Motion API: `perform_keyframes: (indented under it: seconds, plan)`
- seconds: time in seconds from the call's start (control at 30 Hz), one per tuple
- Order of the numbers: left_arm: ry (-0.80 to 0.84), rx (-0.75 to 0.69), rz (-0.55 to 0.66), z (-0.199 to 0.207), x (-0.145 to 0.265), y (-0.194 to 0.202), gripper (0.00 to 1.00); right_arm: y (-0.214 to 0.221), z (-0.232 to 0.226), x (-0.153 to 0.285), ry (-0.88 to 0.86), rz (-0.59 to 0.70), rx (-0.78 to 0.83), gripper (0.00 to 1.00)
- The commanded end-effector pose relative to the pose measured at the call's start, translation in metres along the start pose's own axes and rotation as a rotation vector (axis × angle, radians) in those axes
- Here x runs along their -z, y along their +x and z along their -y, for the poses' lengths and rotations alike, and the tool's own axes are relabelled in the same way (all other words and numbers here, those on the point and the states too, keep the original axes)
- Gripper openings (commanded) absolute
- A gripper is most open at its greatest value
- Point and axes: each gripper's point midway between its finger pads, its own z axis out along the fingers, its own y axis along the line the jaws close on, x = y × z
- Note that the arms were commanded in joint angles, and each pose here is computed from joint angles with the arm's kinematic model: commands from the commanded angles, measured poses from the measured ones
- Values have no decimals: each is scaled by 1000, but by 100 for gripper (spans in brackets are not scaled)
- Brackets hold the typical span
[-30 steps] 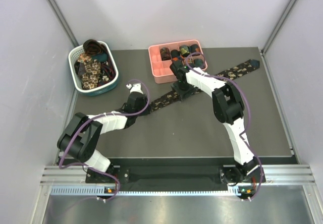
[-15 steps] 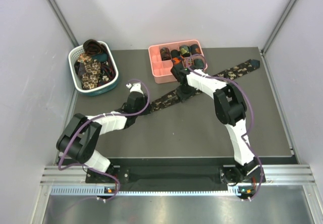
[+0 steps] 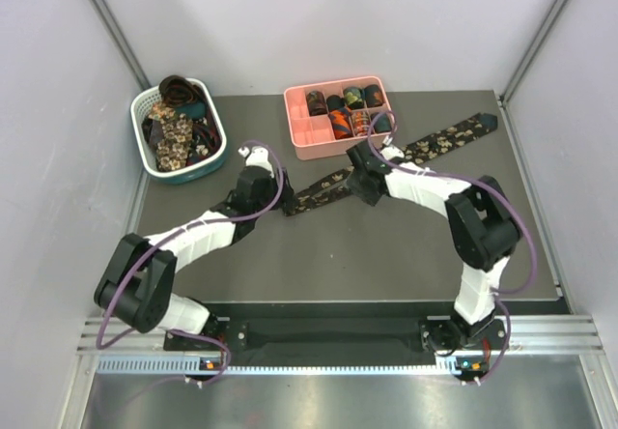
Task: Roll the ties
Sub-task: Flatten the tie
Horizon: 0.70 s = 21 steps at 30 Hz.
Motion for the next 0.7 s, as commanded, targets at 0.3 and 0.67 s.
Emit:
perform_keyframes:
  seconds: [0.3,0.67]
  plan:
    - [241,-256,-274,61,-64,4,64,-31,-37,53,-393,183,174,30]
    - [327,-299,-373,90,-115,11,65,-34,-13,79,-502,269,215,10]
